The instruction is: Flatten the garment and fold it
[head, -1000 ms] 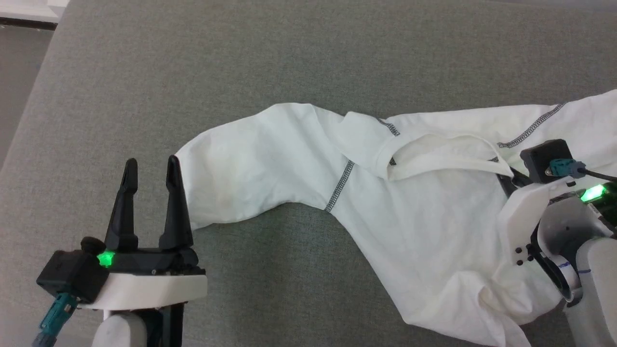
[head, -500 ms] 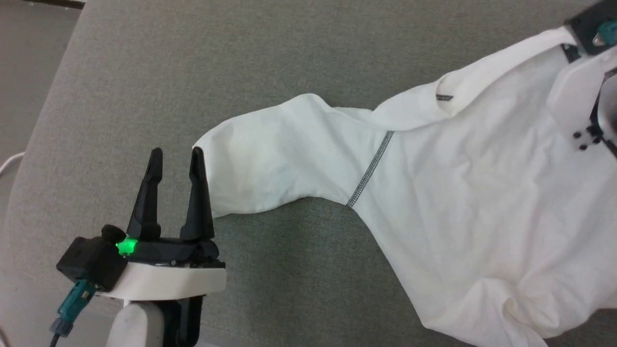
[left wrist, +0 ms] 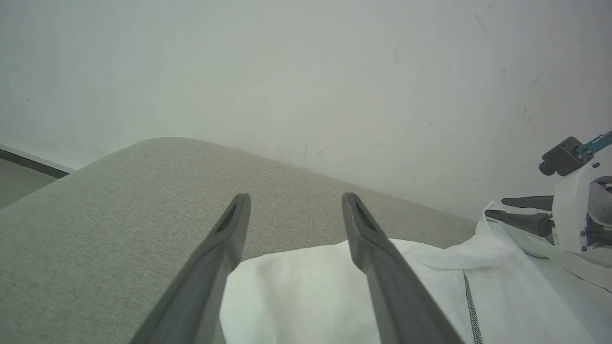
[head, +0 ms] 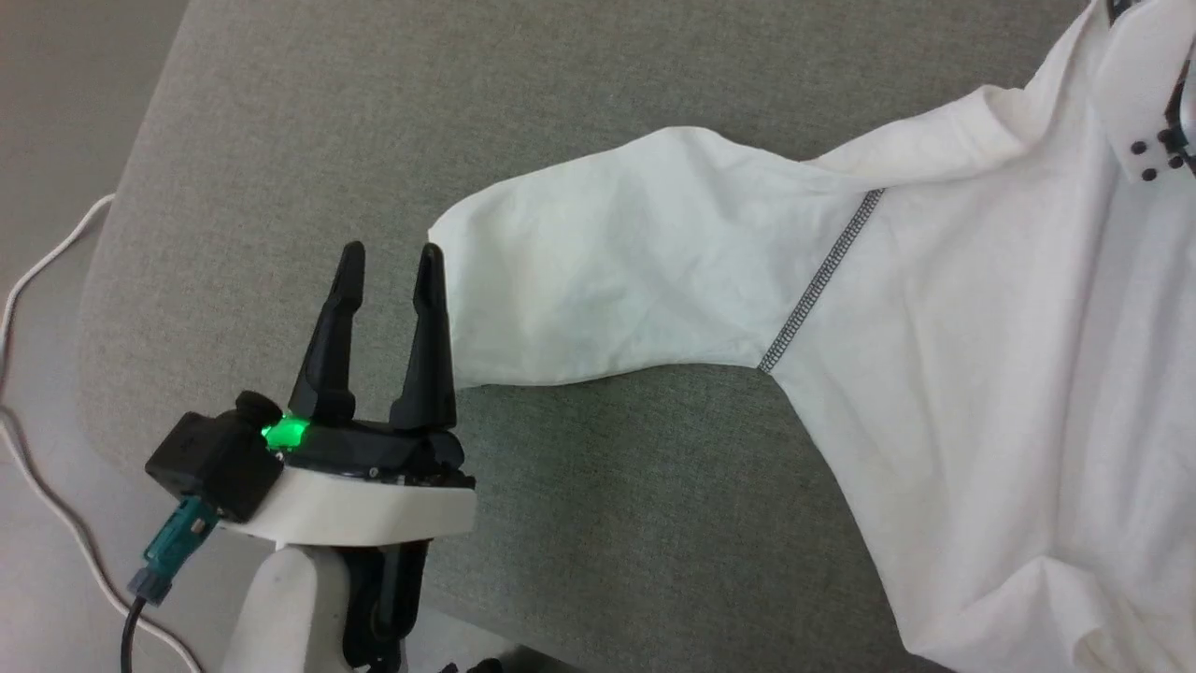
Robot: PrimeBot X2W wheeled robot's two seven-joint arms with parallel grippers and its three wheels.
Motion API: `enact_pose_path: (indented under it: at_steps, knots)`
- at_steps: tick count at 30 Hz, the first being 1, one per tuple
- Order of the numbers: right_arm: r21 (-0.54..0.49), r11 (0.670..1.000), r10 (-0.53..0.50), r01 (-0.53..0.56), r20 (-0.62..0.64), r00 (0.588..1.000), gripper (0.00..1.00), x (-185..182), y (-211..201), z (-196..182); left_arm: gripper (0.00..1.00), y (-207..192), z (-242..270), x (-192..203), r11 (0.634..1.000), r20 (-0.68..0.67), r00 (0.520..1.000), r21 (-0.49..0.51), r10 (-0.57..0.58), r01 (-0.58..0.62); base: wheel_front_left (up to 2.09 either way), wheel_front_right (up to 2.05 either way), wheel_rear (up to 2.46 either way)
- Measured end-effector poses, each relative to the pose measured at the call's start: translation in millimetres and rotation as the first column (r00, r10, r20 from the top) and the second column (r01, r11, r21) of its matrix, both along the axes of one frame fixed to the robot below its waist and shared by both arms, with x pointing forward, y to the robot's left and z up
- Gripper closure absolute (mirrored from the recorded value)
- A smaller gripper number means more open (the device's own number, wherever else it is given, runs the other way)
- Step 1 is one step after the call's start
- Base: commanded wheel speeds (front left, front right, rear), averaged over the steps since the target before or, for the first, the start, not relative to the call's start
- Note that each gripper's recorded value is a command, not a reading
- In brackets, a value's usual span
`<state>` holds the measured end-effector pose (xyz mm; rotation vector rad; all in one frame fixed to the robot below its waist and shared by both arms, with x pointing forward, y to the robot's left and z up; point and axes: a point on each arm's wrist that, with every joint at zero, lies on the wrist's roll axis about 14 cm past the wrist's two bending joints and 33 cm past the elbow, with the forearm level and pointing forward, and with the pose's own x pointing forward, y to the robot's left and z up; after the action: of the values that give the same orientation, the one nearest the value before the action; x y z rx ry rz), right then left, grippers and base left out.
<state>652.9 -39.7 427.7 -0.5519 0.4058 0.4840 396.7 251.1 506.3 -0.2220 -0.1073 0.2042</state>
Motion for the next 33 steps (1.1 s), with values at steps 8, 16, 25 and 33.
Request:
enact_pose_path:
  at_steps: [8,16,25,33]
  knots:
    - [0.12,0.993,-0.018,0.014,0.033,0.999,0.0,1.1,4.8,4.9,0.0,0.0,-5.9,3.3,1.0,-0.016,1.0,0.011,-0.003,0.003,0.0,0.0,0.0]
    - [0.344,0.938,-0.105,0.04,0.173,0.979,0.0,-38.4,-18.2,60.8,0.0,-2.2,6.5,-5.9,0.999,0.016,1.0,0.042,-0.013,0.012,0.0,0.0,0.0]
    - [0.529,0.837,-0.323,0.141,0.27,0.907,0.0,-144.1,-76.5,98.7,0.0,-19.5,20.1,-18.2,0.997,0.055,0.996,0.046,-0.064,0.061,0.0,0.0,0.0]
    - [0.596,0.758,-0.491,0.266,0.252,0.834,0.0,-214.3,-146.7,101.0,0.0,-36.4,26.7,-19.1,0.992,0.079,0.99,0.048,-0.117,0.113,0.0,0.0,0.0]
